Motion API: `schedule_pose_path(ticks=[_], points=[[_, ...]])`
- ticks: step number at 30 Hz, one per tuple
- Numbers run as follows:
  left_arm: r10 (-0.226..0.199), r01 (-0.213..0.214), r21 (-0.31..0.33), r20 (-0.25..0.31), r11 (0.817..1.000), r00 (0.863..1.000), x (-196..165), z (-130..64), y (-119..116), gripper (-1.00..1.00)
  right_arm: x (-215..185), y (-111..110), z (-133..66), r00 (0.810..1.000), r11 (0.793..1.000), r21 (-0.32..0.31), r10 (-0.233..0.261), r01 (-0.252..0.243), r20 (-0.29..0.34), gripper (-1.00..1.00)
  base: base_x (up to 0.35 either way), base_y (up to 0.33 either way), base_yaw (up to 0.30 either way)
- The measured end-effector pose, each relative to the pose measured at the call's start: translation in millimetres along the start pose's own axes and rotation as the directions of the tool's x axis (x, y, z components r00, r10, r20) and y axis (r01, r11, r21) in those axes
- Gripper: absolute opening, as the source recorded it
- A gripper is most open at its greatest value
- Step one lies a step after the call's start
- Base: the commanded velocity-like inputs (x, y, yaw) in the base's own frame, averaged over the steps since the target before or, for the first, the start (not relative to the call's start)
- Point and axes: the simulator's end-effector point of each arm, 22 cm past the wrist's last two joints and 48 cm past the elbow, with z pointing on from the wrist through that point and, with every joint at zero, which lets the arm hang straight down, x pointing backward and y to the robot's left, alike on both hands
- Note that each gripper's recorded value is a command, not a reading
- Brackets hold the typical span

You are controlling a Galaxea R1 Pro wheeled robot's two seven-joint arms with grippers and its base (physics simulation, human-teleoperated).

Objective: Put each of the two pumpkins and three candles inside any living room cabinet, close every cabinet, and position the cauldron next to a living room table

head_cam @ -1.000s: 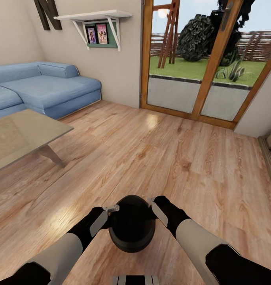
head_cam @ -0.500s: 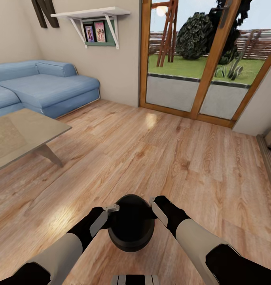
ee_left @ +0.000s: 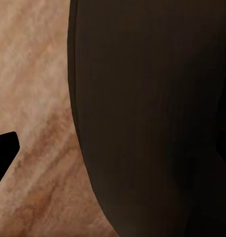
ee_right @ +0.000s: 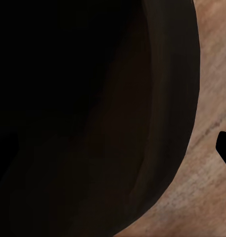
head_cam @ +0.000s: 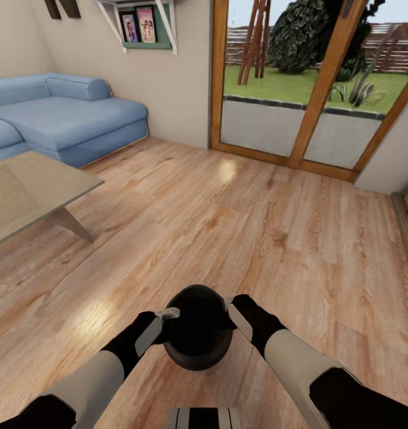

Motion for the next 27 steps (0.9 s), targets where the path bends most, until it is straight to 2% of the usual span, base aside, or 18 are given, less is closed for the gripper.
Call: schedule_pose_path(ticks=[27], points=[[0.002,-0.002,-0.005,-0.006,1.000,1.000,2.9,4.0,2.8,1.00,4.8,-1.4,4.9,1.000,1.000,0.000,0.006,-0.006,-0.014,1.00,0.000,0.000,0.000]])
